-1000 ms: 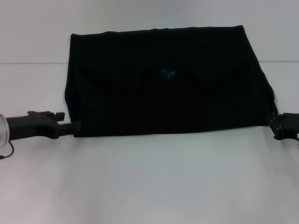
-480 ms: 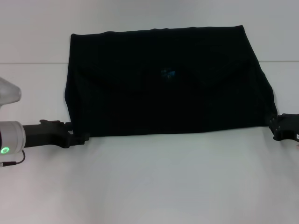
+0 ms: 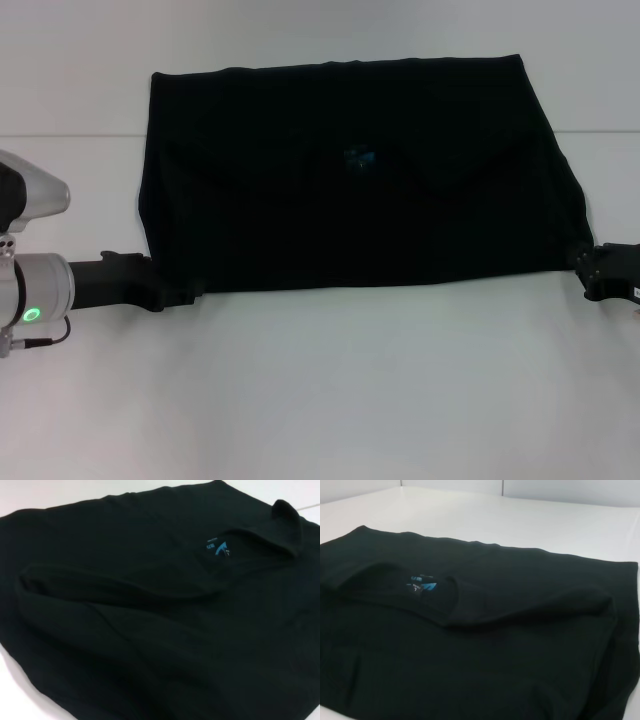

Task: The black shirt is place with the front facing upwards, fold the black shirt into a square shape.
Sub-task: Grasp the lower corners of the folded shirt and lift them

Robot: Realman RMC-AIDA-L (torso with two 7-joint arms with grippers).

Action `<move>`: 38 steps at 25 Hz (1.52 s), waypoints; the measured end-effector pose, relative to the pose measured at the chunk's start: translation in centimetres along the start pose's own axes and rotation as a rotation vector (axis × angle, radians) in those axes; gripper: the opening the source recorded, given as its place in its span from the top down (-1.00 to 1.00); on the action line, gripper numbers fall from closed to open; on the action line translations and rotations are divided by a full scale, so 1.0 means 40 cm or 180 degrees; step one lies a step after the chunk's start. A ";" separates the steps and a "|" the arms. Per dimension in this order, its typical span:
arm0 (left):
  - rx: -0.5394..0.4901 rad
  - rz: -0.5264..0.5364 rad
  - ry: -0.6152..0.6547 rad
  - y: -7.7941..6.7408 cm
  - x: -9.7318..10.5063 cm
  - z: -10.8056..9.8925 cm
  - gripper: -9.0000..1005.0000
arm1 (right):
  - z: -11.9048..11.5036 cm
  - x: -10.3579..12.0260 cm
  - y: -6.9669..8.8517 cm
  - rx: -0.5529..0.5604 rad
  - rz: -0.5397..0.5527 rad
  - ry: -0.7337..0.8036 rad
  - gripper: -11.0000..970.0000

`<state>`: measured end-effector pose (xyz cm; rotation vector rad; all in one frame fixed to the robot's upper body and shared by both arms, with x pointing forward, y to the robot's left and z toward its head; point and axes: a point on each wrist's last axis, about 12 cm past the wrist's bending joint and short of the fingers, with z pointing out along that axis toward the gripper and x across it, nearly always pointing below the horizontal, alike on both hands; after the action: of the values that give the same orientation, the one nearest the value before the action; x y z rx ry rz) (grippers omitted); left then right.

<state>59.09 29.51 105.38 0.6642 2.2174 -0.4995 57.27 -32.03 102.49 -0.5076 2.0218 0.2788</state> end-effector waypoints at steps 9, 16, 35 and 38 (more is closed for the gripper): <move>-0.0141 0.0006 0.0028 0.009 -0.001 0.008 -0.23 | -0.005 0.005 0.001 0.0009 0.0039 -0.0027 0.91; -0.0147 0.0022 0.0030 0.009 -0.006 0.011 0.25 | -0.006 0.007 0.001 0.0010 0.0043 -0.0028 0.91; 0.0048 -0.0006 -0.0059 0.012 0.026 -0.038 0.91 | -0.057 0.037 -0.008 -0.0141 0.0247 -0.0107 0.91; 0.0129 -0.0022 -0.0098 0.008 0.034 -0.047 0.91 | -0.069 0.042 -0.006 -0.0213 0.0317 -0.0137 0.91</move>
<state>57.44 31.16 105.49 0.6658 2.1865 -0.5560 54.55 -33.75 102.36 -0.4391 2.0042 0.4157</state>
